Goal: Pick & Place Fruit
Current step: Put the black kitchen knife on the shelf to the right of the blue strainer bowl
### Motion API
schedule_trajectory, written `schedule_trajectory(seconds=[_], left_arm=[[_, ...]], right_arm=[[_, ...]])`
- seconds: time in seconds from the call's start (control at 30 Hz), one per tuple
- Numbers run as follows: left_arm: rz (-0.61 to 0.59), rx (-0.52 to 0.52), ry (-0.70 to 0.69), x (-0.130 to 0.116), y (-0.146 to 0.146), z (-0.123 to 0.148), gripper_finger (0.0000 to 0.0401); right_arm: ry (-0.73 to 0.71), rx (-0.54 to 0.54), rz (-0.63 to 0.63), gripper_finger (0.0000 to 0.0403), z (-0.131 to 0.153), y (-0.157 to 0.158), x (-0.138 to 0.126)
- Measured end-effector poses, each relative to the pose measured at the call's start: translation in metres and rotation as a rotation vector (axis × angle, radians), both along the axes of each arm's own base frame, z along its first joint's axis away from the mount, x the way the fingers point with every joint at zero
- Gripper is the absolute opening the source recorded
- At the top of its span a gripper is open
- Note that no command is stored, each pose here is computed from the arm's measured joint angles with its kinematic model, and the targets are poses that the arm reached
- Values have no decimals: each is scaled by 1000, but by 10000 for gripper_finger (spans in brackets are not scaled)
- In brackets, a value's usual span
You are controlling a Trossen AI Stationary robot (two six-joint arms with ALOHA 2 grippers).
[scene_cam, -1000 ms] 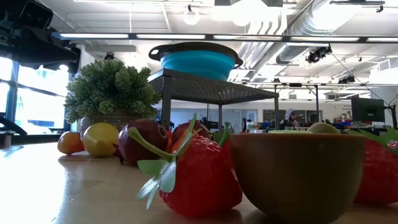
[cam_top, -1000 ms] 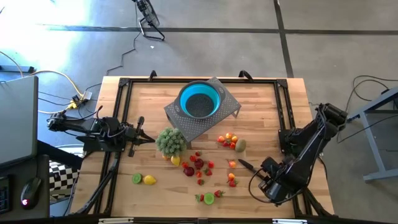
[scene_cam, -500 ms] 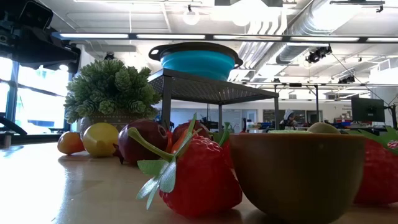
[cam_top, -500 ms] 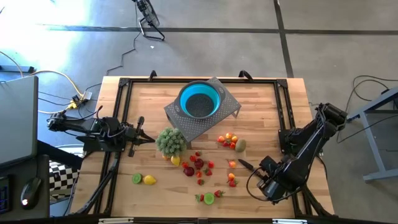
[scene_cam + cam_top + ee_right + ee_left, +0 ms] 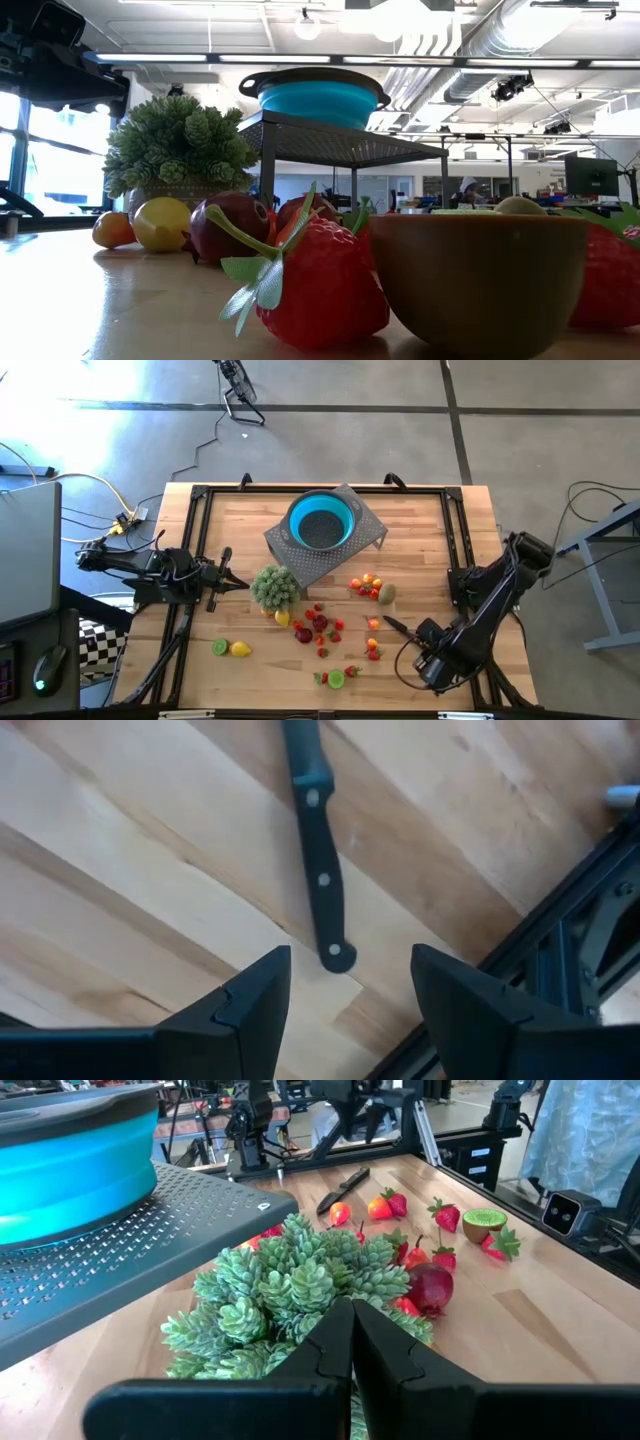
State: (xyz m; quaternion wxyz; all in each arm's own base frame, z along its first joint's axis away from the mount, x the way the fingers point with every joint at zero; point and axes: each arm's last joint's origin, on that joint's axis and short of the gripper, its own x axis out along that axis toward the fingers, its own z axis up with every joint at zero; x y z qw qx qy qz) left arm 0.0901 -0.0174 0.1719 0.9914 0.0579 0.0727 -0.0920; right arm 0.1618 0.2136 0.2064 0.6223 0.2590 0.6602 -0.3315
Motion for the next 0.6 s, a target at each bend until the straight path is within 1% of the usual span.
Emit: schedule_trajectory(seconds=[0.1, 0.23, 0.37, 0.43, 0.6], left_arm=[[0, 0, 0, 0, 0, 0, 1], [0, 0, 0, 0, 0, 0, 1], [0, 0, 0, 0, 0, 0, 1], [1, -1, 0, 0, 0, 0, 1], [0, -1, 0, 0, 0, 0, 1]], right_arm=[[37, -1, 19, 201, -6, 3, 0], [19, 10, 46, 201, -13, 7, -1], [50, 15, 48, 201, -28, 2, -6], [65, 35, 66, 201, -36, 0, -8], [42, 95, 97, 201, -52, -3, -6]])
